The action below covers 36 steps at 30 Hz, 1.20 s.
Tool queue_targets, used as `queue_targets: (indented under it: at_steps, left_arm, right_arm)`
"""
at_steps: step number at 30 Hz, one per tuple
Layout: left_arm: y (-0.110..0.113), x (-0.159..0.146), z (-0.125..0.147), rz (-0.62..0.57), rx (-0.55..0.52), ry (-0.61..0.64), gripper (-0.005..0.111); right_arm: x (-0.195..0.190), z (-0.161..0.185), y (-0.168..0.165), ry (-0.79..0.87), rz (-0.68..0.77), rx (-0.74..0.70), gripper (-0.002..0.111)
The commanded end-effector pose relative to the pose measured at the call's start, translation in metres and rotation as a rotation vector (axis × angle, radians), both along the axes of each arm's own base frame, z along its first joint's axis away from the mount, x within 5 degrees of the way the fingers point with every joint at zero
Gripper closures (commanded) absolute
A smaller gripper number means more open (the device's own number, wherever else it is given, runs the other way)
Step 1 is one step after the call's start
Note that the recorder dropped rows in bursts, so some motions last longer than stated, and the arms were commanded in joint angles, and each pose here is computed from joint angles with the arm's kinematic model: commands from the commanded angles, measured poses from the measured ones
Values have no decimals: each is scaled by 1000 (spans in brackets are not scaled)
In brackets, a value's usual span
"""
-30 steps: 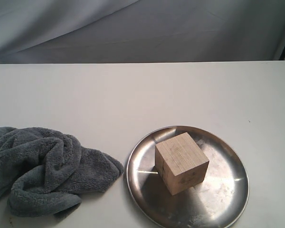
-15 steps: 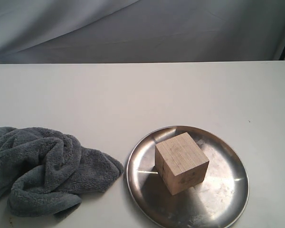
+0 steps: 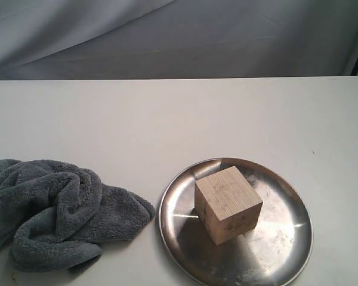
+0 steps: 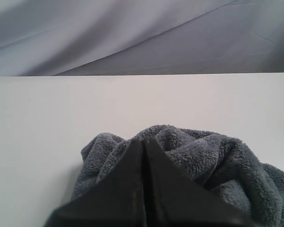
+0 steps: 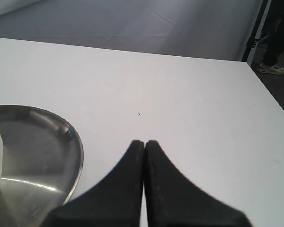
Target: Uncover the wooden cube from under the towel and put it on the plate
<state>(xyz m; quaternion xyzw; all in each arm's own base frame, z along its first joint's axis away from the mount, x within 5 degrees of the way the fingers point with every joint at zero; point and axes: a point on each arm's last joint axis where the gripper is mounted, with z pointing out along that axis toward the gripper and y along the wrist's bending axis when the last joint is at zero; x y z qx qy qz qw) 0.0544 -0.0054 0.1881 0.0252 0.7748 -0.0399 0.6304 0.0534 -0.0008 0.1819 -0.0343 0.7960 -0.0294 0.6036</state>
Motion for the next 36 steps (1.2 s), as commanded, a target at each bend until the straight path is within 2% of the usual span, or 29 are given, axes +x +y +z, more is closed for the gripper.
queue_targets:
  at_steps: [1, 13, 36]
  left_arm:
    - [1, -1, -7, 7, 29, 63, 107]
    - [5, -1, -7, 82, 37, 63, 107]
    - [5, 0, -3, 69, 53, 15, 107]
  right_arm:
    - [0, 0, 0, -12, 4, 2, 108]
    - [0, 0, 0, -12, 4, 2, 108]
    - [0, 0, 0, -12, 4, 2, 108]
